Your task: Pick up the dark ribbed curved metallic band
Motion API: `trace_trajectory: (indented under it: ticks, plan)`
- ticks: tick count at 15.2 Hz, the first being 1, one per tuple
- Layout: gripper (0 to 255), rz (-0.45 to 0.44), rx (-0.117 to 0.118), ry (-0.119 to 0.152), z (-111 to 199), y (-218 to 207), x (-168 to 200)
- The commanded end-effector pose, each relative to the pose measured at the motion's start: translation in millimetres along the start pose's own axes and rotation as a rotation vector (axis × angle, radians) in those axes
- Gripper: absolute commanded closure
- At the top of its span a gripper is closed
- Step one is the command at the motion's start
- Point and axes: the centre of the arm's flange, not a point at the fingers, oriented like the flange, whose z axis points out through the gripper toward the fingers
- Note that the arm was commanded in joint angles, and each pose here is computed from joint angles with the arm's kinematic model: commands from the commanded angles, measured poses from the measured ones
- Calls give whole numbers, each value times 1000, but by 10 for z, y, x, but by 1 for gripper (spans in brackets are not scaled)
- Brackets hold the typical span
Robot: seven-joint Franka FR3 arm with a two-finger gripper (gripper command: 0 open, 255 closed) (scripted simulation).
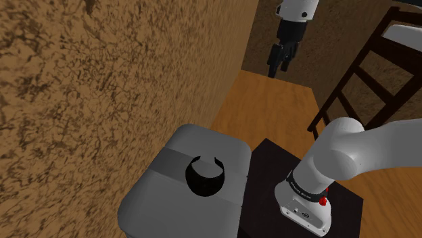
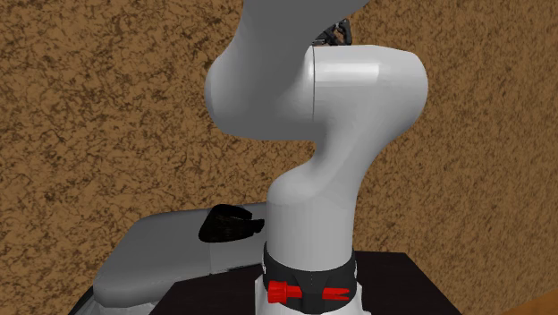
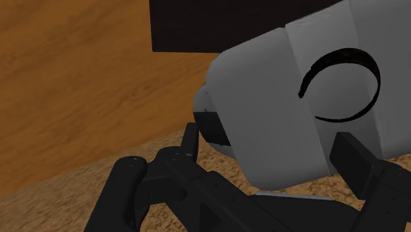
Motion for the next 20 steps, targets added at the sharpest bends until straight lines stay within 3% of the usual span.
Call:
trace_trajectory:
  ticks: [1, 20]
  plan:
    - [0, 0, 0, 0, 0, 0, 0]
    - [0, 100, -2, -74, 2211, -1070, 634]
